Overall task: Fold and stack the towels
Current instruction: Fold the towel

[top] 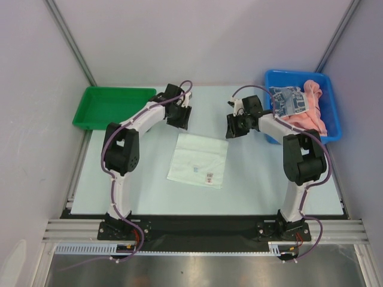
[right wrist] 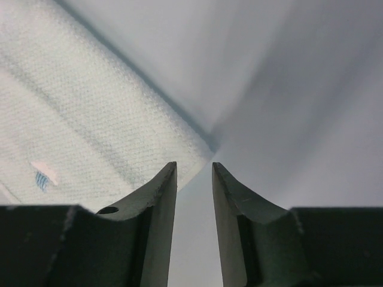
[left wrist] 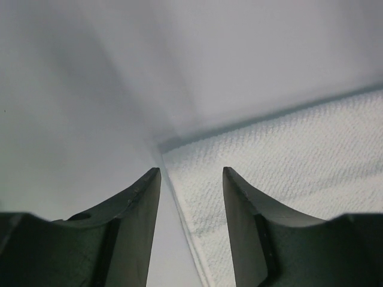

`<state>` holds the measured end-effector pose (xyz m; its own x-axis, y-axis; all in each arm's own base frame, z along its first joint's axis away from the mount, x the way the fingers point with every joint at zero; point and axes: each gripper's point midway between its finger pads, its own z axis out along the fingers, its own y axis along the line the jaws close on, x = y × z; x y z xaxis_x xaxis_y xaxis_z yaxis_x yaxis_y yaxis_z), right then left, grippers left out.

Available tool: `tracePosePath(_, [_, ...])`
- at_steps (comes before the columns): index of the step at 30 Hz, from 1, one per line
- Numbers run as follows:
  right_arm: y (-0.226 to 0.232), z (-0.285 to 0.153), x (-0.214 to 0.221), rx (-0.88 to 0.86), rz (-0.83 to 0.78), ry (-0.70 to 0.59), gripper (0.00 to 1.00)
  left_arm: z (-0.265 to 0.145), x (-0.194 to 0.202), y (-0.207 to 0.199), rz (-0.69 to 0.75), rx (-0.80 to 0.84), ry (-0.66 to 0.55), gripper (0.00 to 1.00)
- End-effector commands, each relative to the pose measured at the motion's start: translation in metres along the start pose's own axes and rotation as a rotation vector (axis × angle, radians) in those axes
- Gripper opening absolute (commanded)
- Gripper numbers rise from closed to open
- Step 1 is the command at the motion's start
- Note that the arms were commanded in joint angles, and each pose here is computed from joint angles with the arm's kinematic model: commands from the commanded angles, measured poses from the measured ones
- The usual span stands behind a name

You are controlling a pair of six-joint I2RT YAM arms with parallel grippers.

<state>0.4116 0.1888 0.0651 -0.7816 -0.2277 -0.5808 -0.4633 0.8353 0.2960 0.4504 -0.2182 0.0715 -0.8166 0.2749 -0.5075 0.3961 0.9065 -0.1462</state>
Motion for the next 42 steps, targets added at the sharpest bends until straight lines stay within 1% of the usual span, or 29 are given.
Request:
tracePosePath(1, [0.003,-0.004,-0.007,-0.115,-0.042,0.023,0.37,0.002,-0.003,-0.001,0.140,0.078,0.016,0.52])
tracePosePath(3, [0.003,-0.003,-0.002,-0.145,-0.058,0.061,0.42,0.005,-0.002,-0.001,0.182,0.104,0.022,0.52])
tracePosePath(4, [0.004,0.000,-0.007,-0.170,-0.064,0.060,0.43,0.006,-0.002,0.001,0.188,0.114,0.020,0.52])
tracePosePath(6, [0.005,0.003,-0.003,-0.201,-0.079,0.085,0.44,0.008,-0.002,-0.002,0.218,0.155,0.014,0.53])
tracePosePath(11, [0.006,0.016,0.006,-0.261,-0.091,0.134,0.45,0.018,0.004,0.006,0.246,0.156,0.024,0.53])
tracePosePath(13, [0.006,0.019,0.008,-0.283,-0.099,0.143,0.43,0.021,0.005,0.008,0.261,0.161,0.029,0.50])
tracePosePath(17, [-0.001,0.028,0.019,-0.269,-0.105,0.171,0.41,0.025,0.004,0.015,0.284,0.138,0.039,0.47])
tracePosePath(18, [-0.004,0.029,0.022,-0.266,-0.100,0.179,0.38,0.027,0.006,0.015,0.291,0.141,0.049,0.46])
tracePosePath(20, [-0.006,0.031,0.023,-0.270,-0.097,0.179,0.34,0.027,0.005,0.015,0.297,0.146,0.047,0.40])
tracePosePath(21, [-0.007,0.031,0.023,-0.269,-0.096,0.176,0.30,0.028,0.006,0.014,0.304,0.158,0.054,0.38])
tracePosePath(22, [-0.009,0.030,0.023,-0.266,-0.094,0.173,0.27,0.028,0.006,0.015,0.305,0.160,0.055,0.31])
tracePosePath(23, [-0.009,0.029,0.022,-0.267,-0.096,0.171,0.19,0.028,0.005,0.014,0.316,0.164,0.052,0.27])
tracePosePath(24, [-0.010,0.029,0.021,-0.266,-0.100,0.166,0.15,0.029,0.007,0.014,0.315,0.173,0.065,0.22])
tracePosePath(25, [-0.010,0.028,0.018,-0.264,-0.105,0.158,0.12,0.029,0.007,0.014,0.319,0.173,0.068,0.10])
tracePosePath(26, [-0.010,0.027,0.017,-0.266,-0.111,0.154,0.09,0.028,0.004,0.014,0.321,0.170,0.065,0.05])
tracePosePath(27, [-0.011,0.027,0.015,-0.266,-0.111,0.149,0.03,0.027,0.004,0.013,0.327,0.176,0.065,0.02])
tracePosePath(28, [-0.012,0.026,0.012,-0.259,-0.119,0.141,0.01,0.026,0.002,0.013,0.328,0.174,0.061,0.00])
tracePosePath(29, [-0.013,0.025,0.009,-0.254,-0.123,0.132,0.00,0.023,-0.002,0.012,0.325,0.174,0.050,0.00])
tracePosePath(35, [-0.017,0.015,-0.009,-0.211,-0.150,0.079,0.00,0.005,-0.027,0.014,0.334,0.127,-0.030,0.00])
tracePosePath(42, [-0.012,0.000,-0.018,-0.186,-0.154,0.042,0.00,-0.002,-0.034,0.022,0.327,0.071,-0.055,0.00])
